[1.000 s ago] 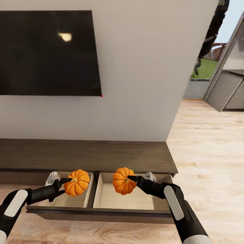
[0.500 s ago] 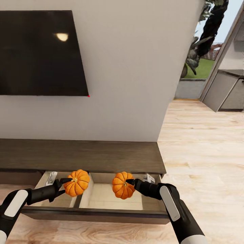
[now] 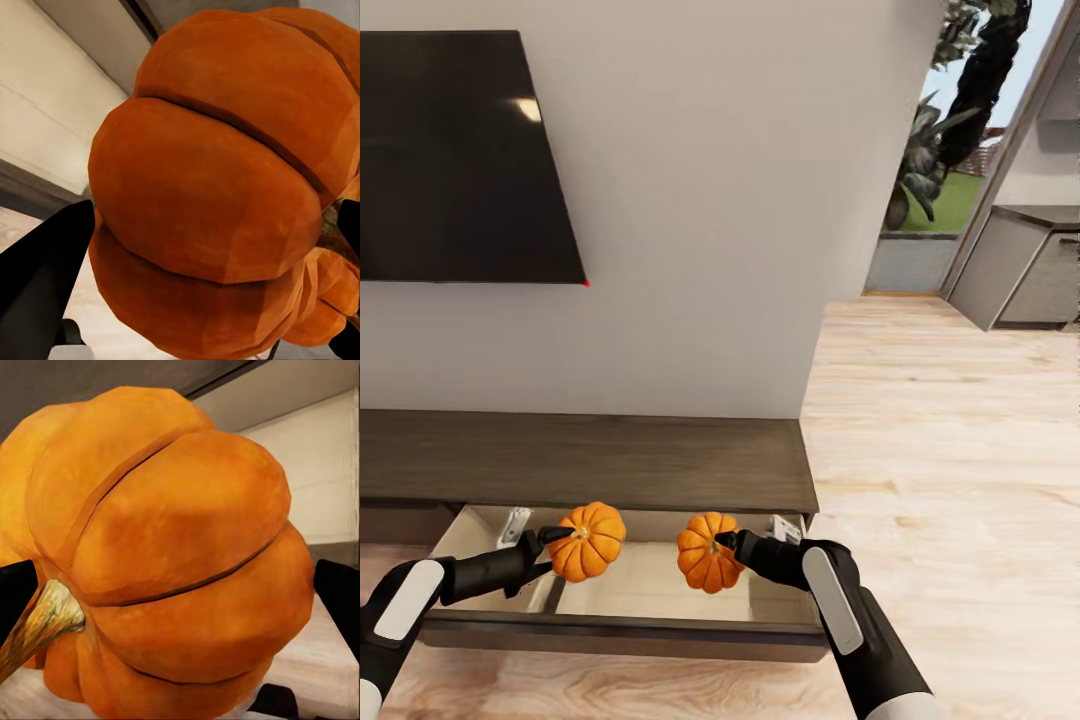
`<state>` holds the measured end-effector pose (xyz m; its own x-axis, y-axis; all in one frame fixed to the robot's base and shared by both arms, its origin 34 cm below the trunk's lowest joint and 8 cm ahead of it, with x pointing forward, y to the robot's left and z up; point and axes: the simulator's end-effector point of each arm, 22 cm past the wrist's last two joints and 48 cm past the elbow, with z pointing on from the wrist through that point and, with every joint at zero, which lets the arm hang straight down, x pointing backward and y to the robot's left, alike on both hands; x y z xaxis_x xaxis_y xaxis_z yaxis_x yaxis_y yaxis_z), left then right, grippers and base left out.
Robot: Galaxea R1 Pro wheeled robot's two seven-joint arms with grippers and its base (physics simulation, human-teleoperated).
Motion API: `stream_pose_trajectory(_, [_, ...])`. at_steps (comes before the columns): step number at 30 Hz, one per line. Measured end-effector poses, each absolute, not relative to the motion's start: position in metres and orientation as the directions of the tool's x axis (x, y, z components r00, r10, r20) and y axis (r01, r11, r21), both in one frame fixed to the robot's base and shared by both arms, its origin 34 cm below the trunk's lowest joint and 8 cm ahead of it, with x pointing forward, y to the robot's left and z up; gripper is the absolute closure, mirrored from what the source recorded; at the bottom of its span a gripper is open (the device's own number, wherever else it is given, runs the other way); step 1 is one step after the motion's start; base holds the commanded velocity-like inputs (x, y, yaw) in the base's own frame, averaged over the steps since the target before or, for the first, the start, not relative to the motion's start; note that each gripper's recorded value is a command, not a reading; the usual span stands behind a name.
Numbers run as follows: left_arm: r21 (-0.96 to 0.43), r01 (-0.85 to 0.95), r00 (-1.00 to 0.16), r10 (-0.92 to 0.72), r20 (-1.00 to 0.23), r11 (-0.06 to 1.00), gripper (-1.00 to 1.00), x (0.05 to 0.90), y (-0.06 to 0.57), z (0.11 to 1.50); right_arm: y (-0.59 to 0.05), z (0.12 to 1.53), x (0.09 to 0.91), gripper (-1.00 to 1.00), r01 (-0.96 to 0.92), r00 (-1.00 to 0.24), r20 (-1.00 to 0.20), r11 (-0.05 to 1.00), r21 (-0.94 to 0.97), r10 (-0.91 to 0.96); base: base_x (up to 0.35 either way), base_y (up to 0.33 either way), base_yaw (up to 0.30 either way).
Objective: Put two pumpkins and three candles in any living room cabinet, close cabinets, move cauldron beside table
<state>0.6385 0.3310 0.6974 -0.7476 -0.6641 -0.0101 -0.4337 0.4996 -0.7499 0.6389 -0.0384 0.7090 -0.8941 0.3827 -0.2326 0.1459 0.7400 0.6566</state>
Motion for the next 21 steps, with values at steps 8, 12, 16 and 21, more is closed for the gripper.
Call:
stream_pose_trajectory(8, [-0.685, -0.439, -0.782, -0.623, -0.028, 0.582, 1.00, 0.629, 0.320, 0.677, -0.028, 0.712, 0.641, 1.00, 0.113, -0.890, -0.269, 0.750, 0.652, 0.368, 0.000, -0.187, 0.000])
stream_pose_trajectory(12, [-0.684, -0.434, -0.778, -0.627, -0.045, 0.586, 1.00, 0.633, 0.316, 0.675, -0.031, 0.707, 0.644, 1.00, 0.109, -0.881, -0.310, 0.792, 0.601, 0.357, 0.000, -0.030, 0.000])
stream_pose_trajectory(16, [-0.652, -0.428, -0.784, -0.616, -0.076, 0.626, 1.00, 0.633, 0.314, 0.666, -0.027, 0.704, 0.641, 1.00, 0.103, -0.885, -0.321, 0.813, 0.573, 0.338, 0.000, -0.005, 0.000])
stream_pose_trajectory(21, [-0.564, -0.460, -0.783, -0.613, -0.107, 0.686, 1.00, 0.627, 0.322, 0.648, -0.011, 0.705, 0.635, 1.00, 0.050, -0.897, -0.340, 0.829, 0.557, 0.283, 0.000, 0.000, 0.000])
